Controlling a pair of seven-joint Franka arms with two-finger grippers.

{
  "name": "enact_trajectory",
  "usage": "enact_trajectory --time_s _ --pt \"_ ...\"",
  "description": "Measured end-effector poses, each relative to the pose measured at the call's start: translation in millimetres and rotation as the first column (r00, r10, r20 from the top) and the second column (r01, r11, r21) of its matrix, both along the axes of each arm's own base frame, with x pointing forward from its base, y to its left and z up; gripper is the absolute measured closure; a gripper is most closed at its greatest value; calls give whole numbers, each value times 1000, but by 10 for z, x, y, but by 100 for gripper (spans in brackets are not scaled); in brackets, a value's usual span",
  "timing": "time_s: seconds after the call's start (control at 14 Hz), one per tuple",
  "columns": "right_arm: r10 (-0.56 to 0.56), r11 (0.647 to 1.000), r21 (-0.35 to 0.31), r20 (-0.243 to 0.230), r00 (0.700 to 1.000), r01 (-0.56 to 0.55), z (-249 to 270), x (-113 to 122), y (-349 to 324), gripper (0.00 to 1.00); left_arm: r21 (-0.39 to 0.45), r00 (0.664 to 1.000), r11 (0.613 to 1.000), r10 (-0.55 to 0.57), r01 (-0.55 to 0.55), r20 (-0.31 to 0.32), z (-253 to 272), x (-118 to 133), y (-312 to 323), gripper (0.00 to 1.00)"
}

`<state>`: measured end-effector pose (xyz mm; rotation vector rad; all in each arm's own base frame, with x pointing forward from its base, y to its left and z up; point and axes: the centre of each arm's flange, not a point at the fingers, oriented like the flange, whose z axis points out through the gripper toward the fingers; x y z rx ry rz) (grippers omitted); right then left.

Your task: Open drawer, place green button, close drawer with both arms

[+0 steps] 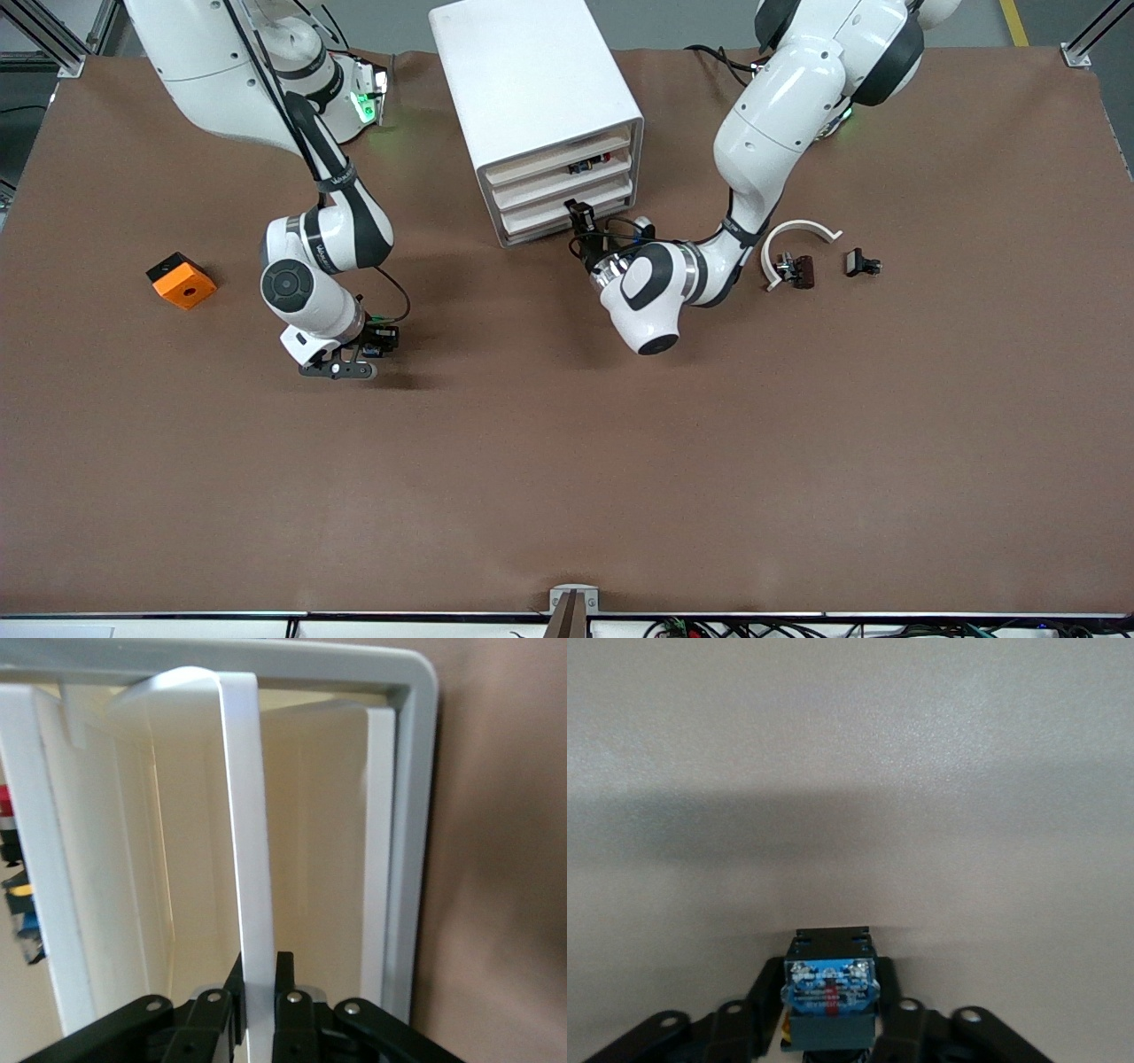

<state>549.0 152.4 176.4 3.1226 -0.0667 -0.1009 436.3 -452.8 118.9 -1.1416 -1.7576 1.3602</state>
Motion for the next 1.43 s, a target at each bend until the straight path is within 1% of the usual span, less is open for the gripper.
enact_trajectory --time_s 0.07,0.21,0.43,0.5,0.64,0.72,0.86,1.0,1.22,1.43 --pt "-6 1000 0 2 1000 6 6 5 8 59 -2 1000 1000 11 -11 2 -2 57 40 86" --pt "-30 1000 1 5 1000 30 18 13 33 59 -5 1000 1000 28 -28 5 -9 154 108 86" --pt "-82 997 10 33 996 81 182 126 99 59 -12 999 999 43 -43 21 -2 281 205 86" --pt "-98 995 9 28 995 98 285 180 117 59 -11 999 999 46 -46 27 3 317 229 86" --pt "-144 990 0 -8 990 144 566 297 156 59 -10 998 998 55 -55 41 23 395 269 86" --pt "-185 983 1 -27 982 185 733 358 179 59 -9 997 998 61 -60 48 36 439 292 86" --pt "-277 961 2 -68 958 278 1091 466 231 59 -10 995 997 75 -74 62 62 539 354 86" --pt "-370 929 -16 -92 925 370 1453 556 285 59 -13 993 996 92 -91 74 82 637 425 86" --pt "-515 857 -20 -77 854 515 1949 626 412 59 -15 991 994 107 -106 84 87 721 490 86" --pt "-617 787 -28 -66 784 617 2262 488 720 59 -17 990 994 108 -107 88 98 737 490 86"
